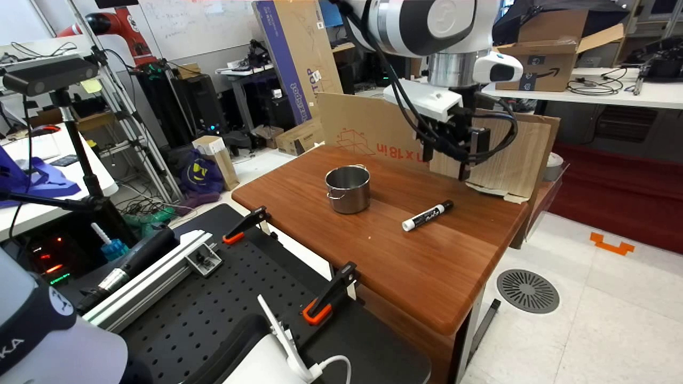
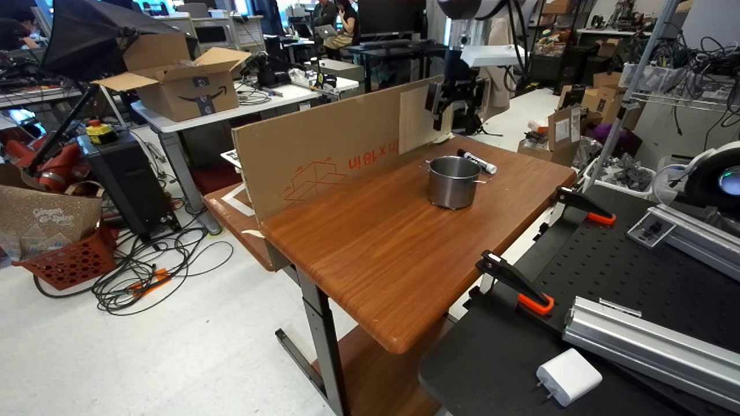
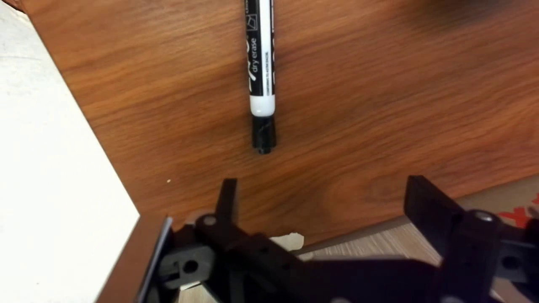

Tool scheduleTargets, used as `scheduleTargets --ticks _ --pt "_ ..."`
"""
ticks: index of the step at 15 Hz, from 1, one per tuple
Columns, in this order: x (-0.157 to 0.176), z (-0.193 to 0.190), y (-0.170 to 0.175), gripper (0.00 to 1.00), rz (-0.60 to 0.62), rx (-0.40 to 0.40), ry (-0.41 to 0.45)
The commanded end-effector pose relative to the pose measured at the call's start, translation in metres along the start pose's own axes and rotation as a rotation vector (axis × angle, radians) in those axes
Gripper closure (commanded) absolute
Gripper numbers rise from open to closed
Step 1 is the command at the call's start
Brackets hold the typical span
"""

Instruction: Put the marker on the desk

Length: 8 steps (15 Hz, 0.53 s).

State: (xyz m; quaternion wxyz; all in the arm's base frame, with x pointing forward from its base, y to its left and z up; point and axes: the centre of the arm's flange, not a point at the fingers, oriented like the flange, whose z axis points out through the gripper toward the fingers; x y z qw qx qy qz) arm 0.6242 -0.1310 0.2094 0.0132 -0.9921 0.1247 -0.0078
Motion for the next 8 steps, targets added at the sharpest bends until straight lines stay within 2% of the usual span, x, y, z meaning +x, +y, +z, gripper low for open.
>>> scheduleTargets --ticks 1,3,8 --pt "-0.005 -0.011 0.003 0.00 0.002 0.004 0.004" --pt "-0.008 -0.020 0.004 0.00 0.003 0.005 0.010" --pt "-0.008 -0.010 0.003 0.00 0.002 0.003 -0.001"
